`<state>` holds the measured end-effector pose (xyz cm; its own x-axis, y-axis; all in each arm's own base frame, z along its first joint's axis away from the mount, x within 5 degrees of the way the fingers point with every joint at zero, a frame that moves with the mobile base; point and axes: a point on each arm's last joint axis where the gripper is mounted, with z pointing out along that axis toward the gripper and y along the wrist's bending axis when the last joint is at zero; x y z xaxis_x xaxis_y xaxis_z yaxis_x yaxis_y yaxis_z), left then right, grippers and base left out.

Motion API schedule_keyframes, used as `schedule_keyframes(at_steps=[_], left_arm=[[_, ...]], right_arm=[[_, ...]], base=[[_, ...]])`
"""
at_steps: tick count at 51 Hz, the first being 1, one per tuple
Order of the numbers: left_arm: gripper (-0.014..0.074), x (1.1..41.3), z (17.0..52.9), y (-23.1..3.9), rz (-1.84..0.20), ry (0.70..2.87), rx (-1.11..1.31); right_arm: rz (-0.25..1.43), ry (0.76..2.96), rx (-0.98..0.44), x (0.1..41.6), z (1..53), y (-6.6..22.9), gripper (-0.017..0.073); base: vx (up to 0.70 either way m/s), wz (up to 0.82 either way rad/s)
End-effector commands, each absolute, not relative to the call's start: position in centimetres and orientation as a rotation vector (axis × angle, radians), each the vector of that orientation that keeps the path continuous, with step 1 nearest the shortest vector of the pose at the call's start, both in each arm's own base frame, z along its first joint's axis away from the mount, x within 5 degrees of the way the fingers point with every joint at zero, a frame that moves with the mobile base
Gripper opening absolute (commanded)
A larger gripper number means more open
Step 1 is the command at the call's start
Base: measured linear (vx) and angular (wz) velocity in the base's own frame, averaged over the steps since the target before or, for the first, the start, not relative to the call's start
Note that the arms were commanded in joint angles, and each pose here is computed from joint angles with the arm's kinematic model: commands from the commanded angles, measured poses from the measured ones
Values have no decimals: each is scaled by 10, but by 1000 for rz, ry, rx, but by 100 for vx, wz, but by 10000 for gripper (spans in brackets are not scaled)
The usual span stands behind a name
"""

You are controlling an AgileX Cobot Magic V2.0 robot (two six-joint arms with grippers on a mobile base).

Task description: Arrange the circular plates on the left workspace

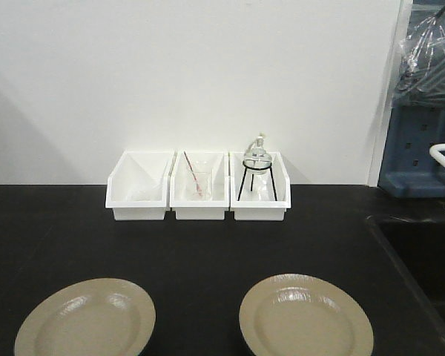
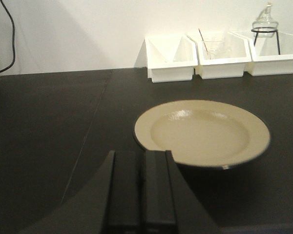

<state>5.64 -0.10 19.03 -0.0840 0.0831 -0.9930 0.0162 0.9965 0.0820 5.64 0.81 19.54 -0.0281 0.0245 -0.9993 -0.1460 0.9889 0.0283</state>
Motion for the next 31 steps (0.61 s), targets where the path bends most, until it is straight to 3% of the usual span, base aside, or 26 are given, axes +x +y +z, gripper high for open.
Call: schedule_keyframes(at_steps=[1, 31], left_arm=[[0, 57, 192, 0, 56, 1580, 59], [0, 57, 192, 0, 56, 1580, 59]], right_arm=[[136, 1523, -97, 56, 196, 8, -3], [136, 1523, -97, 56, 196, 8, -3]], base=[[32, 4], [15, 5]])
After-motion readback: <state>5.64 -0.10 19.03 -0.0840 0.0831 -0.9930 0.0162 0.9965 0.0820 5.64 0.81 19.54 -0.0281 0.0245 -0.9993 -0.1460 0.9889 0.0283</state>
